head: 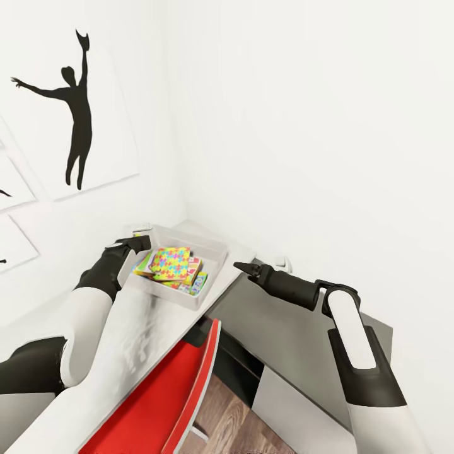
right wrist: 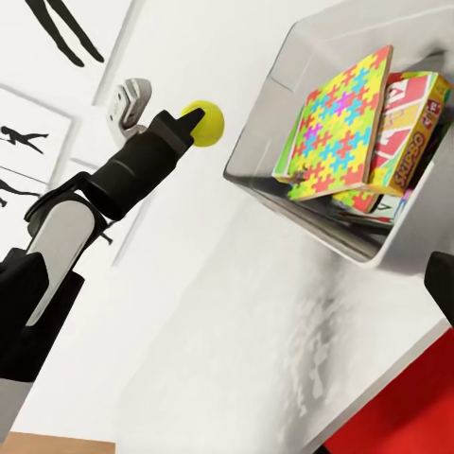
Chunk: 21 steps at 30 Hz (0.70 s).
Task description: Put all the toys in the child's room - the three board games (two on the bed and one on the table), the two jigsaw puzzles on the table, and the tennis ball on the table - inside the toy box on the table in the child's room.
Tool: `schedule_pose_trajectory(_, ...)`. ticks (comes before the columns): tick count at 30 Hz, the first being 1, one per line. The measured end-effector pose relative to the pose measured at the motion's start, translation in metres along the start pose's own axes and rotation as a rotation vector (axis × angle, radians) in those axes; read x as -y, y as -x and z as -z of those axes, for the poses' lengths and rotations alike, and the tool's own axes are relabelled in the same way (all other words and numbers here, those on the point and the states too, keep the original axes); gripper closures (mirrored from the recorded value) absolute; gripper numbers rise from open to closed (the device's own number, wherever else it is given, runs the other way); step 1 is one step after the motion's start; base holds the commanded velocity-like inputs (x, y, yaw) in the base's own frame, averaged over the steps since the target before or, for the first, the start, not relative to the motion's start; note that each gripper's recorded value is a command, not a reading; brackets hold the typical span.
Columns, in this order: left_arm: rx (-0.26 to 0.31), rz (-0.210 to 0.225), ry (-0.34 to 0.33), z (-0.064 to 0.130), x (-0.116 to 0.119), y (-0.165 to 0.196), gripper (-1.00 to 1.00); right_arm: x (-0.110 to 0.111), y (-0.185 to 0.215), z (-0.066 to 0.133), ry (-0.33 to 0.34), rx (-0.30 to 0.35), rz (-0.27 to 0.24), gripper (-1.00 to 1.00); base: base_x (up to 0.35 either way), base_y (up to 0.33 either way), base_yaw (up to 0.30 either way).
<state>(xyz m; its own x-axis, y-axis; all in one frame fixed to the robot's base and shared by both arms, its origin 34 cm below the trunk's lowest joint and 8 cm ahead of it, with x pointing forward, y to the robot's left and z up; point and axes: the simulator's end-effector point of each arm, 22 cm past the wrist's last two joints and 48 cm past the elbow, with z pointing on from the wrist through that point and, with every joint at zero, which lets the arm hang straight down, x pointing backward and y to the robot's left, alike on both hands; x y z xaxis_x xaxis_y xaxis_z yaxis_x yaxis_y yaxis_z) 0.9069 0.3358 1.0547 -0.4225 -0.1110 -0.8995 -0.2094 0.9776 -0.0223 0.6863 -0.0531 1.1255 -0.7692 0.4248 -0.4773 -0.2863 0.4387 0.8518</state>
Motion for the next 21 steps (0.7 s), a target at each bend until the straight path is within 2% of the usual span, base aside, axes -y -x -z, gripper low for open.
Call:
schedule_pose_trajectory(14, 0.021, 0.0, 0.004, -0.009, -0.001, -0.006, 1.0, 0.013, -0.004, -0.004, -0.012, -0.01, -0.017, -1.0, 0.0, 0.0, 0.0)
schedule_pose_trajectory(21, 0.019, -0.007, 0.02, -0.014, -0.013, -0.011, 1.0, 0.018, -0.006, -0.006, -0.014, -0.015, -0.027, -1.0, 0.0, 0.0, 0.0)
